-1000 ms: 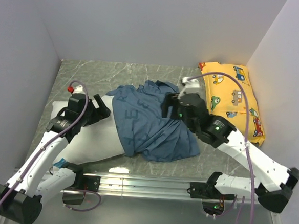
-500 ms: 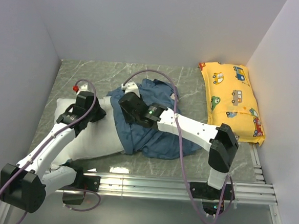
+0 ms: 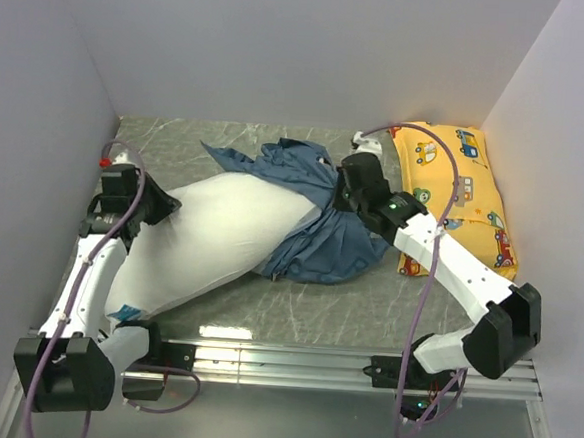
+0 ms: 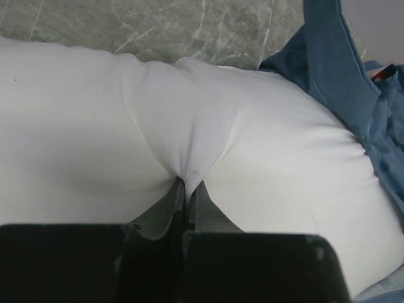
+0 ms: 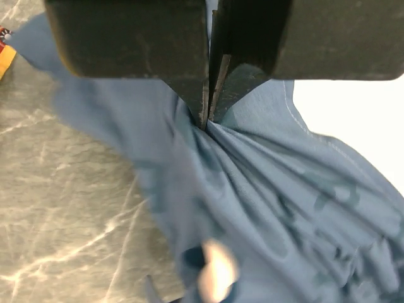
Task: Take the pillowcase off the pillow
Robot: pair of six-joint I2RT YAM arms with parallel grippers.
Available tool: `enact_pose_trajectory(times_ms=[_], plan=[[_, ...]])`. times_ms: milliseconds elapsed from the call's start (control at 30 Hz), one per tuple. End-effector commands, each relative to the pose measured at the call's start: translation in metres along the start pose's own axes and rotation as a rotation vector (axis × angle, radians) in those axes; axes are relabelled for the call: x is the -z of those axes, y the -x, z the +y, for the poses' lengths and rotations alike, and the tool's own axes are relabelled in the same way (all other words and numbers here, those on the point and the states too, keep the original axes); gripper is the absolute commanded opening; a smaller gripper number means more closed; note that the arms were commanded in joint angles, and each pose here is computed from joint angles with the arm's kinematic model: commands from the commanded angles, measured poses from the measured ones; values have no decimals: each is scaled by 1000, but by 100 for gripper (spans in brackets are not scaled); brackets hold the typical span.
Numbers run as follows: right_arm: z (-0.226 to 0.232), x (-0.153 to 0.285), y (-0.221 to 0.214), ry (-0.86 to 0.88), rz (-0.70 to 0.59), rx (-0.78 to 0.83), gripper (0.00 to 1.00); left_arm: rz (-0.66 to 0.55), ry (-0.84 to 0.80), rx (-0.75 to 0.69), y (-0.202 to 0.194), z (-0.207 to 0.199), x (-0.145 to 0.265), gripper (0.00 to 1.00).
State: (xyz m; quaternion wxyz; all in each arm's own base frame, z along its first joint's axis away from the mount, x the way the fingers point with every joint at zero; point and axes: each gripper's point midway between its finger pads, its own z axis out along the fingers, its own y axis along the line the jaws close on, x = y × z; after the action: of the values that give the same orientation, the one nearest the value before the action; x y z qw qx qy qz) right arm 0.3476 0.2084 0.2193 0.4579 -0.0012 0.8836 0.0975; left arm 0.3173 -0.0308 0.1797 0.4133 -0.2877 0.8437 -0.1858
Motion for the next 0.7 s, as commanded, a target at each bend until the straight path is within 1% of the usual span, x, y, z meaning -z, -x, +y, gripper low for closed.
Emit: enact_pose_trajectory(times_ms=[0, 33, 67, 200, 267, 300, 333, 400, 467, 500, 533, 567, 600, 633, 667], plan=[[-80, 8, 24, -211, -77, -42, 0, -80, 192, -7, 34, 53, 18, 0], [-94, 6, 24, -230, -73, -69, 0, -98, 190, 0, 42, 53, 21, 0], [-91, 7, 23, -203, -69, -74, 0, -114, 207, 17, 50, 60, 23, 0], [-82, 9, 13, -158, -59, -82, 0, -139, 170, 32, 67, 47, 20, 0], [-83, 7, -1, -153, -29, -77, 0, -136, 169, 26, 76, 43, 17, 0], [-86, 3, -13, -153, -13, -72, 0, -158, 162, 20, 89, 35, 21, 0], [-86, 0, -19, -148, -1, -71, 0, -156, 161, 23, 94, 33, 18, 0], [-77, -8, -37, -110, 43, -64, 0, -178, 85, 18, 110, 11, 20, 0], [-61, -16, -62, -80, 94, -35, 0, -133, 30, -3, 105, -11, 7, 0], [-51, -20, -69, -53, 103, -29, 0, -127, 28, -36, 109, -25, 8, 0], [-44, -25, -77, -37, 124, -32, 0, -65, 18, -97, 90, -46, -6, 0], [-37, -27, -81, -21, 133, -33, 0, -58, 34, -152, 86, -55, -9, 0], [-26, -28, -84, 0, 135, -24, 0, -83, 46, -190, 91, -69, -8, 0], [-23, -29, -86, -3, 140, -30, 0, -38, 57, -229, 74, -78, -11, 4], [-21, -33, -91, -1, 156, -27, 0, -54, 56, -250, 76, -85, -8, 29]])
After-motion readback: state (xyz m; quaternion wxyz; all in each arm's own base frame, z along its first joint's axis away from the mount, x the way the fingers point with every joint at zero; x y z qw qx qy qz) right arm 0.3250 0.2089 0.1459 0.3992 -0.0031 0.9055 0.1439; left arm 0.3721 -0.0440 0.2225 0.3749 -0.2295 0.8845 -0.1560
